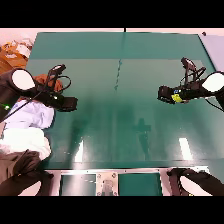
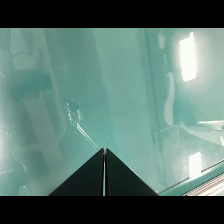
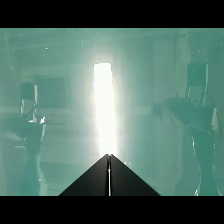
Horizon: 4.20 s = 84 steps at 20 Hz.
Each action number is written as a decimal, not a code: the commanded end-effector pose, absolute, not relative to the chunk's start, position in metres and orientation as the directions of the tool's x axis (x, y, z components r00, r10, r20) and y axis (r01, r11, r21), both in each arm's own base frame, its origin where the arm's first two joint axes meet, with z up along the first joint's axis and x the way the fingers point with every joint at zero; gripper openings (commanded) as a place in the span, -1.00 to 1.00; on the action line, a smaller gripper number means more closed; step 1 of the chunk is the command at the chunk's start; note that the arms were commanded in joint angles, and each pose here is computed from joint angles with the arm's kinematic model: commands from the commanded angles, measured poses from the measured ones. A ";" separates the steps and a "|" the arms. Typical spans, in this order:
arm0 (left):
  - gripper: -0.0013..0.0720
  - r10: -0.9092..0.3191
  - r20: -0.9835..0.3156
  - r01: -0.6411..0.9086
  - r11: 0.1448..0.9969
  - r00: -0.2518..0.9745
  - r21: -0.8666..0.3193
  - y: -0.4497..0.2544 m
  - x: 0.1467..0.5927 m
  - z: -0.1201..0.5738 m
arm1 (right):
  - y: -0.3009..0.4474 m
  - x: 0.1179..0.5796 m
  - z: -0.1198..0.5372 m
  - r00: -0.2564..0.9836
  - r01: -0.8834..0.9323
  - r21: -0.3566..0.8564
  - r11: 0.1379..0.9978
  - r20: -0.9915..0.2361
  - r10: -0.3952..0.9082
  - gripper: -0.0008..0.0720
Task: Fold the shirts.
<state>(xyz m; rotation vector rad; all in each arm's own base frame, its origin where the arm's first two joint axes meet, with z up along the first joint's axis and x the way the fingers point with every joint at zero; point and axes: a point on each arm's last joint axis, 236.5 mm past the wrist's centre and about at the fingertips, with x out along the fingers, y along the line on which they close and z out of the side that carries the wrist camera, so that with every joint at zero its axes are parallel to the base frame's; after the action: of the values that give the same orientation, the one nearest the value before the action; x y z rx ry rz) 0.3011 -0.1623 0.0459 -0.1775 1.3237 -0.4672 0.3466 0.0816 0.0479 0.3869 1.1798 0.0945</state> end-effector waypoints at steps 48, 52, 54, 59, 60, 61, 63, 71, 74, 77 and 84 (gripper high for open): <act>-0.91 0.074 -0.764 -0.072 0.997 0.641 0.035 0.097 0.523 0.017 | 0.066 0.406 0.044 0.532 0.161 0.366 0.916 -0.814 0.232 -0.93; -0.91 -0.090 -0.599 0.126 0.992 0.796 0.018 0.000 0.536 0.170 | 0.032 0.398 0.063 0.530 0.206 0.352 0.913 -0.824 0.199 -0.93; -0.91 -0.226 -0.519 0.267 0.964 0.824 0.005 -0.072 0.522 0.228 | 0.013 0.394 0.071 0.537 0.229 0.343 0.911 -0.825 0.176 -0.93; -0.91 -0.585 -0.479 0.609 0.783 0.655 -0.124 -0.256 0.451 0.257 | -0.024 0.383 0.072 0.525 0.317 0.338 0.886 -0.841 0.133 -0.94; -0.91 -0.623 -0.508 0.656 0.741 0.595 -0.141 -0.287 0.435 0.244 | -0.029 0.380 0.071 0.517 0.331 0.337 0.882 -0.846 0.129 -0.94; -0.91 -0.649 -0.541 0.691 0.705 0.535 -0.162 -0.313 0.420 0.228 | -0.031 0.379 0.070 0.512 0.329 0.332 0.884 -0.849 0.128 -0.94; -0.91 -0.678 -0.617 0.730 0.642 0.399 -0.234 -0.364 0.392 0.184 | -0.033 0.375 0.068 0.497 0.329 0.326 0.886 -0.858 0.131 -0.94; 0.93 -0.610 -0.785 0.668 0.630 0.109 -0.397 -0.390 0.361 0.080 | -0.041 0.348 0.057 0.398 0.378 0.312 0.872 -0.905 0.151 0.20; 0.93 -0.540 -0.826 0.575 0.732 0.165 -0.364 -0.301 0.406 0.101 | -0.020 0.318 0.027 0.269 0.385 0.312 0.868 -0.938 0.218 0.20; 0.93 -0.473 -0.871 0.432 0.819 0.134 -0.378 -0.211 0.422 0.093 | 0.048 0.292 -0.018 0.168 0.338 0.423 0.841 -0.906 0.389 0.20; 0.93 -0.425 -0.903 0.118 0.902 0.065 -0.416 -0.083 0.420 0.030 | 0.117 0.303 -0.100 0.149 0.352 0.480 0.804 -0.876 0.458 0.19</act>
<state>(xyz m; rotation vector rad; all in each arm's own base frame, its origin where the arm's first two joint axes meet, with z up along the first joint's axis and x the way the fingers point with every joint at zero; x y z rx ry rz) 0.4300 -0.1282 0.0514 -0.1761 1.3825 -0.4932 0.2964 0.0964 -0.0729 0.6497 1.4484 0.0858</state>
